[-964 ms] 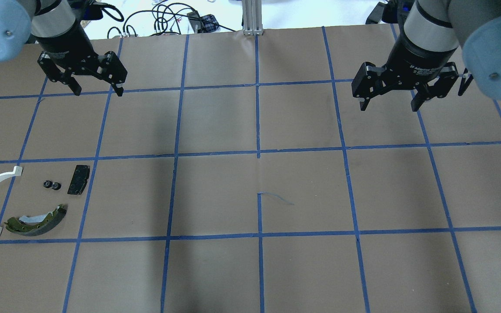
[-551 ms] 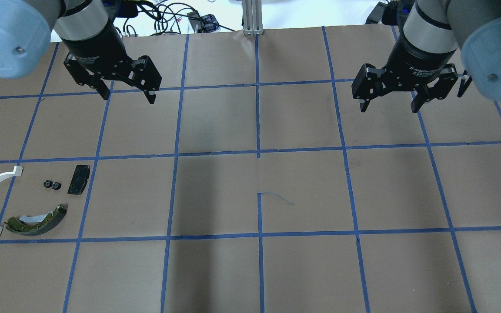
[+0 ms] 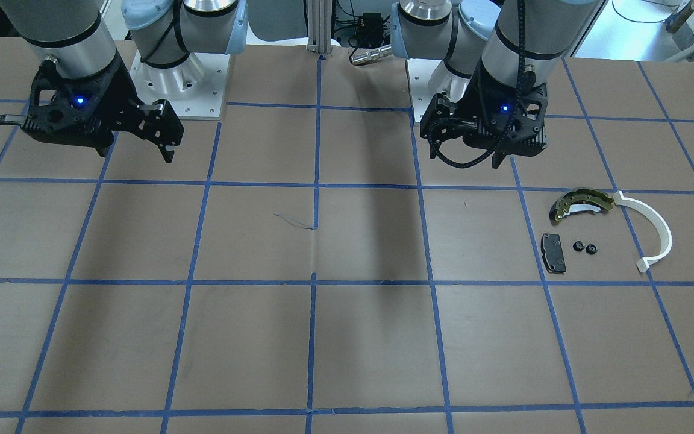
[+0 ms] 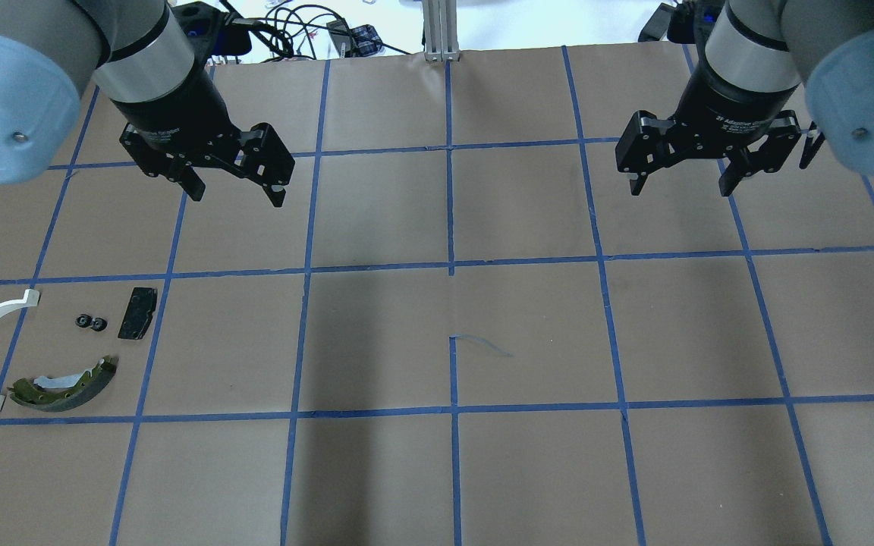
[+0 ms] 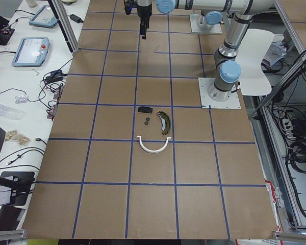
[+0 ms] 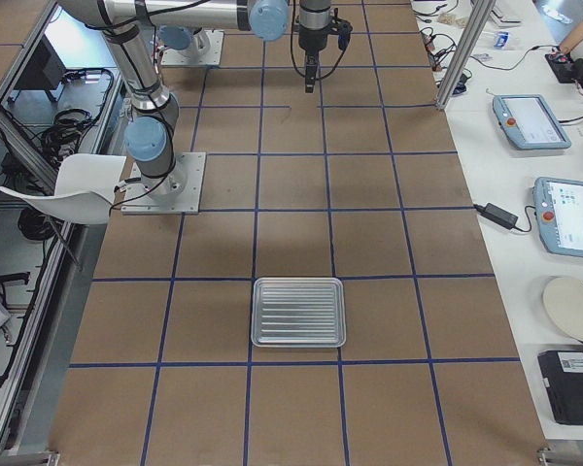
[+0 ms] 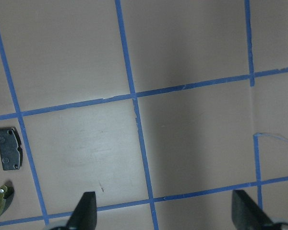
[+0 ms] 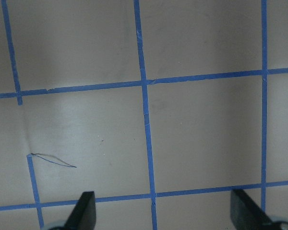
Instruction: Place bearing gear from tray to pile
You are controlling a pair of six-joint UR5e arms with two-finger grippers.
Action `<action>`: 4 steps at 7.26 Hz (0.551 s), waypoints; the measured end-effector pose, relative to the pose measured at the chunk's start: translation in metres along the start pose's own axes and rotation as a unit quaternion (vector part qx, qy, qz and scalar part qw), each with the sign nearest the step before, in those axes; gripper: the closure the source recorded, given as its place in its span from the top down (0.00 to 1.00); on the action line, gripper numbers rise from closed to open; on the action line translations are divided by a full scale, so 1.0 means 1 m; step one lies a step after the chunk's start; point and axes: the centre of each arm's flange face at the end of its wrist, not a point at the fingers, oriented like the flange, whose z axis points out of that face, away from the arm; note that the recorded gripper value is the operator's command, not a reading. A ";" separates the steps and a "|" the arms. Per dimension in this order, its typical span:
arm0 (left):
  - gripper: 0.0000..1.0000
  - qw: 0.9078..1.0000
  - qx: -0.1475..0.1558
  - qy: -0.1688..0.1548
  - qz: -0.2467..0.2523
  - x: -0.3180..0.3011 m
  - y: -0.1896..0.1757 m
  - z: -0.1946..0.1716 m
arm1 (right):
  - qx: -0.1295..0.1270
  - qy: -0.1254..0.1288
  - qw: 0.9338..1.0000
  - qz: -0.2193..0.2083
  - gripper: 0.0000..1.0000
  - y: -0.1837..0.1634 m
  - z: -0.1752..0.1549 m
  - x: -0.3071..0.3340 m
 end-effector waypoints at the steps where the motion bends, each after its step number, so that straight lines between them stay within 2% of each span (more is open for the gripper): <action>1: 1.00 1.000 -0.002 0.000 -0.003 -0.010 0.002 -0.001 | 0.000 -0.001 1.000 0.000 1.00 0.000 0.000 0.000; 4: 1.00 1.000 -0.008 0.001 -0.007 -0.020 0.009 0.002 | 0.000 -0.001 1.000 0.000 1.00 0.000 0.000 0.000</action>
